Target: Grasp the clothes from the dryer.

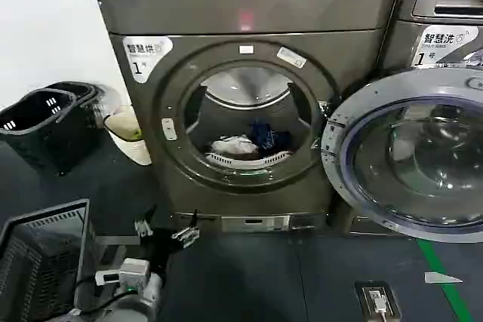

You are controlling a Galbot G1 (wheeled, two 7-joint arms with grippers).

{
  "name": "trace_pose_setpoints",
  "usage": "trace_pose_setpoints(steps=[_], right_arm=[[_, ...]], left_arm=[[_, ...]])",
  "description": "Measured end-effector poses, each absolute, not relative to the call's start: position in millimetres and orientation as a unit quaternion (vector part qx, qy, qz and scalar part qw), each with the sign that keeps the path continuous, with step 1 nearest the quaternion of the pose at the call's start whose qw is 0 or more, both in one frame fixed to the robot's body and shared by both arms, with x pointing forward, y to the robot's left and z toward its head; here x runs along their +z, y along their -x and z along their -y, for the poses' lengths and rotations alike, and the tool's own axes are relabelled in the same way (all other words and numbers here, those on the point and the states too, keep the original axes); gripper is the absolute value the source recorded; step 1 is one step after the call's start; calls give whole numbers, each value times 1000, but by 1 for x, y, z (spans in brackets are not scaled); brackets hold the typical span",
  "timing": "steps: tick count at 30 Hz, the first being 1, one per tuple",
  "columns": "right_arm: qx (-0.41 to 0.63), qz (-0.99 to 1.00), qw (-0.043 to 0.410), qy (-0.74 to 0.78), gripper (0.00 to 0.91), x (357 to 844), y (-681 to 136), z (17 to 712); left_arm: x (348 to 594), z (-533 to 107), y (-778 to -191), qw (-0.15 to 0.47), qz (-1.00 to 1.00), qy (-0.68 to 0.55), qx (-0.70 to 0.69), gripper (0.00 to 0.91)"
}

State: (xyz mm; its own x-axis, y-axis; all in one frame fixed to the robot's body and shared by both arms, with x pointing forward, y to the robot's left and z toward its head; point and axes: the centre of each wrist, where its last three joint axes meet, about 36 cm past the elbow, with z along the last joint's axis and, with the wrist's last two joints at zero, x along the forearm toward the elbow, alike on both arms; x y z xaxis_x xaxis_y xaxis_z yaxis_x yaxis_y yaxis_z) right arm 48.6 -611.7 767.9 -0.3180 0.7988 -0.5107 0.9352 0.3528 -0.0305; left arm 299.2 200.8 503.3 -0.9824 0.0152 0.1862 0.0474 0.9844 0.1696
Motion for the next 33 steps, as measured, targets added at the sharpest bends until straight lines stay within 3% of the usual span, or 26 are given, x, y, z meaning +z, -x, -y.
trace_pose_setpoints(steps=[33], right_arm=[[-169,-797,236,-531,907,771,-44,604]], left_arm=[[513,-200,-293,72,993,16,-88,907]])
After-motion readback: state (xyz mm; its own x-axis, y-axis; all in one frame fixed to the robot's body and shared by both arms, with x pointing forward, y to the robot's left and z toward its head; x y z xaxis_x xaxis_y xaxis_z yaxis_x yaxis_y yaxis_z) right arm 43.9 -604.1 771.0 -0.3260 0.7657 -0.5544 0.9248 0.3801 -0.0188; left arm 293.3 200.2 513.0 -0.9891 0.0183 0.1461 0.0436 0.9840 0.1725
